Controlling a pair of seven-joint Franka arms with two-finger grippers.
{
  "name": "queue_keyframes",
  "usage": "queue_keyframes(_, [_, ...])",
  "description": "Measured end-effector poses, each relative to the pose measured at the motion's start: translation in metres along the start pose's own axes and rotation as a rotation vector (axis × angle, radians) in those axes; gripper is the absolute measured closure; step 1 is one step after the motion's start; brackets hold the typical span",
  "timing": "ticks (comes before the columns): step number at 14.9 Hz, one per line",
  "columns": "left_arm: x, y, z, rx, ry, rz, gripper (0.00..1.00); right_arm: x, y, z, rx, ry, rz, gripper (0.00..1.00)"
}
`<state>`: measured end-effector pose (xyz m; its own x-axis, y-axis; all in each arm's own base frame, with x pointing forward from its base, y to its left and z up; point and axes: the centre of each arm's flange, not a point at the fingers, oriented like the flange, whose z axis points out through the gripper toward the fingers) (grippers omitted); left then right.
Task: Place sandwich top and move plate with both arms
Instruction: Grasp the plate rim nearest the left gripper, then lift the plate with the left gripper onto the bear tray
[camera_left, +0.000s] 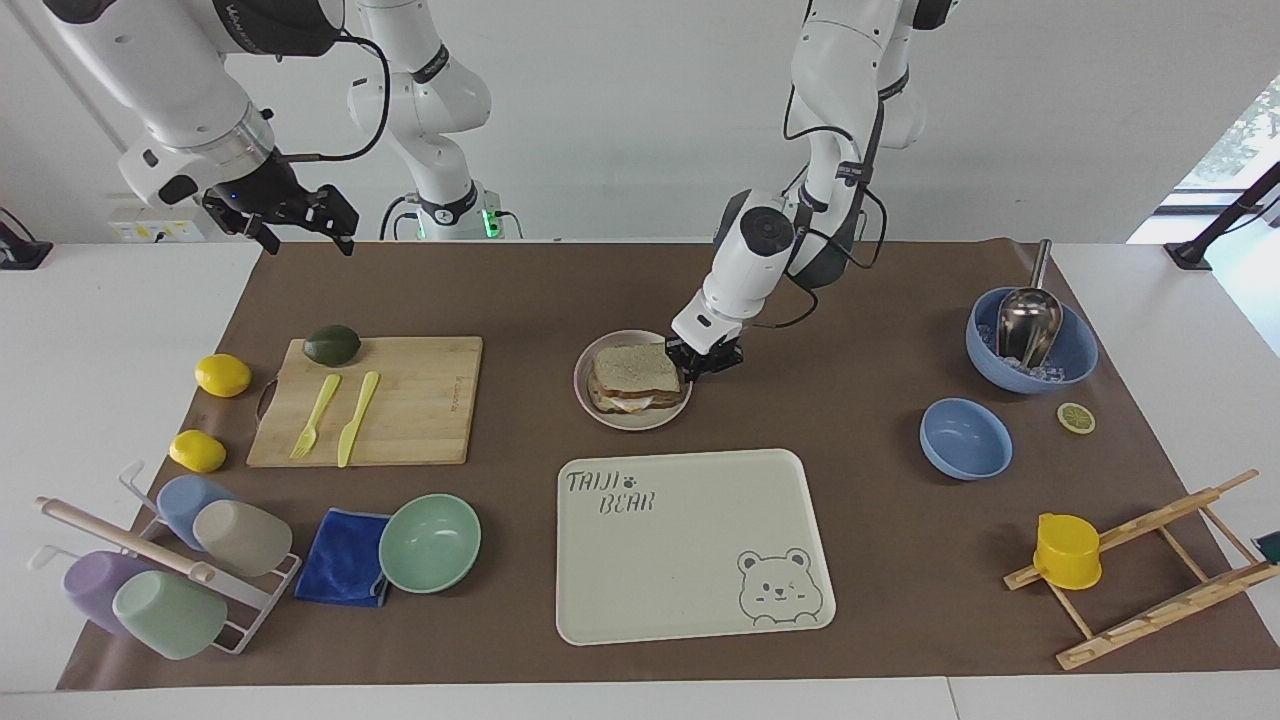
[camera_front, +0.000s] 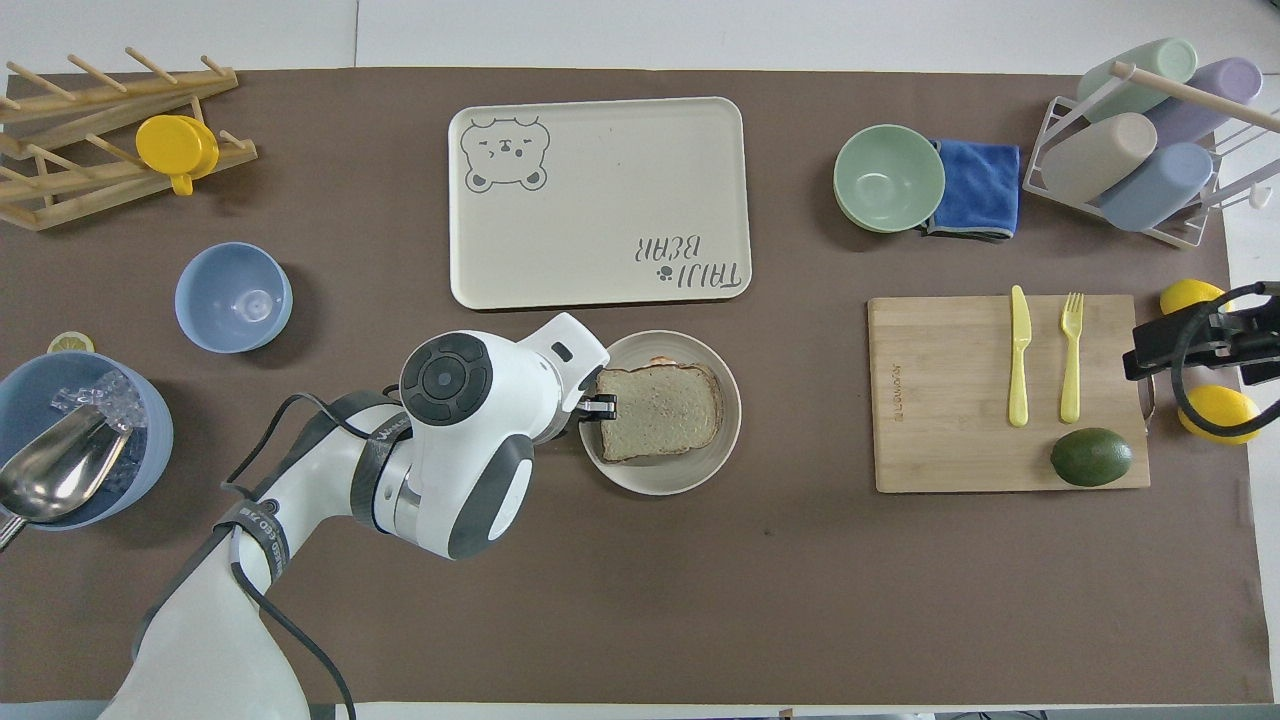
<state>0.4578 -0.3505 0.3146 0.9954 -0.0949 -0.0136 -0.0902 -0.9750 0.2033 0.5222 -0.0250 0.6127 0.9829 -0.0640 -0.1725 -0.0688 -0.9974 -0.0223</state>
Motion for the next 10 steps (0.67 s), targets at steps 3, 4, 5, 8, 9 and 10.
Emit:
queue_keyframes(3, [0.000,-0.001,0.001,-0.010,-0.007,-0.018,0.97,0.000,0.000,0.000,0.000,0.000,0.000,0.00])
queue_keyframes(4, [0.000,-0.002,0.001,-0.012,-0.009,-0.022,0.97,0.000,0.000,0.000,0.000,0.000,0.000,0.00])
queue_keyframes(5, [0.000,-0.002,0.001,-0.015,-0.010,-0.029,0.97,0.000,0.000,0.000,0.000,0.000,0.000,0.00])
queue_keyframes(8, [0.001,-0.004,-0.001,-0.043,-0.031,-0.074,0.97,0.000,0.000,0.000,0.000,0.000,0.000,0.00])
queue_keyframes(9, [0.001,-0.004,-0.005,-0.047,-0.041,-0.081,0.97,0.000,0.000,0.000,0.000,0.000,0.000,0.00])
queue_keyframes(10, [0.004,-0.004,-0.011,-0.049,-0.051,-0.088,0.97,0.000,0.000,0.000,0.000,0.000,0.000,0.00])
